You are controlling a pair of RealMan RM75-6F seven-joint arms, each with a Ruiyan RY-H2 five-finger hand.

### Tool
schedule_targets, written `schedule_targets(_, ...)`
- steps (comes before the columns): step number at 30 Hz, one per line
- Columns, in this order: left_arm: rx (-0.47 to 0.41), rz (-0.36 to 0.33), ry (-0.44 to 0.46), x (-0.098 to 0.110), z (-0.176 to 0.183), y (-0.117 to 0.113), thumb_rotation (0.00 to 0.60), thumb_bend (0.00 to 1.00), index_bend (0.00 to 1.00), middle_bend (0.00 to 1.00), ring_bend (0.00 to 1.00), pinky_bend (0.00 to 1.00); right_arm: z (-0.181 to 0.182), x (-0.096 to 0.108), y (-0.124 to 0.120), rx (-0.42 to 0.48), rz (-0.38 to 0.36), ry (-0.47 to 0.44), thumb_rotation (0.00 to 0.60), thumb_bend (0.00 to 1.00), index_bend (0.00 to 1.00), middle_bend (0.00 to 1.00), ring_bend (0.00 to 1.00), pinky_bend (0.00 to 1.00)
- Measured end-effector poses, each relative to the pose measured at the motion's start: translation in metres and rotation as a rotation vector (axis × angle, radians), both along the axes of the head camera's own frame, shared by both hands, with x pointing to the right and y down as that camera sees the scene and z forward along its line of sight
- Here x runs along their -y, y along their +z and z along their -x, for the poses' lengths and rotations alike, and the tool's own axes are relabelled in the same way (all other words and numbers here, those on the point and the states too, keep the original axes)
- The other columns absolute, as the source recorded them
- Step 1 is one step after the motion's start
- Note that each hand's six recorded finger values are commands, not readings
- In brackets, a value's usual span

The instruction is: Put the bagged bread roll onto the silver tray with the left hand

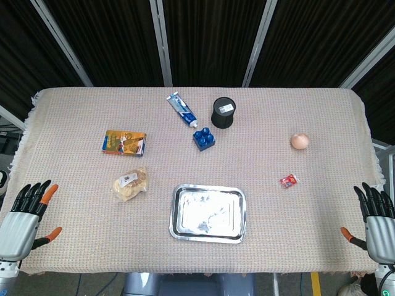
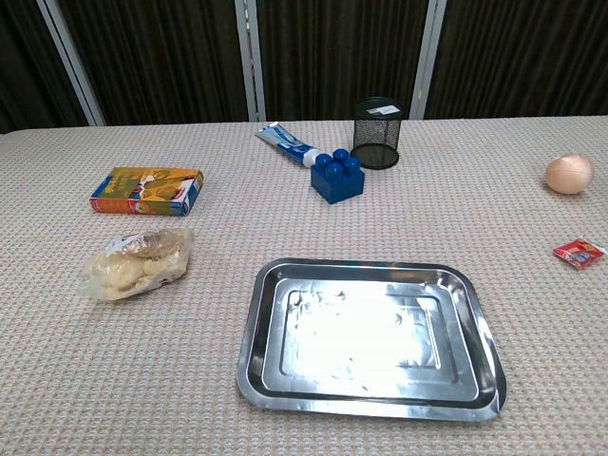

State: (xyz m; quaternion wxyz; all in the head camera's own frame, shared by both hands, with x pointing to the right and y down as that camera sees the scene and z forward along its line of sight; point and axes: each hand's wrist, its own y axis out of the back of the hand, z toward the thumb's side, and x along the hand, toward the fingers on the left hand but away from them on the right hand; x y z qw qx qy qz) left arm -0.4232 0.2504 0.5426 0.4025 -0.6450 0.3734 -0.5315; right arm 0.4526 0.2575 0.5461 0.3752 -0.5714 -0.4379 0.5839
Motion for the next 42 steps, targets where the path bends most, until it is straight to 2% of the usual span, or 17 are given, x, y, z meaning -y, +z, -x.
schedule_targets(16,0.001,0.002,-0.008,-0.004,0.003,0.0,0.598,0.16,0.06,0.0,0.0,0.0,-0.001,0.001,-0.002,-0.002,-0.007,0.0,0.6,0.09,0.06,0.0,0.0,0.01)
schedule_targets(31,0.012,0.02,0.056,0.01,-0.01,0.009,0.598,0.16,0.05,0.0,0.0,0.0,-0.004,-0.001,-0.001,-0.007,-0.001,0.012,0.6,0.1,0.06,0.0,0.0,0.01)
schedule_targets(36,0.026,0.065,0.113,0.022,-0.021,0.023,0.599,0.16,0.04,0.0,0.0,0.0,-0.004,0.001,-0.001,-0.006,-0.001,0.012,0.6,0.1,0.06,0.0,0.0,0.01)
schedule_targets(42,0.057,0.161,0.197,0.043,-0.041,0.051,0.6,0.16,0.03,0.0,0.0,0.0,-0.006,0.0,-0.001,-0.011,0.0,0.019,0.6,0.1,0.06,0.0,0.0,0.01)
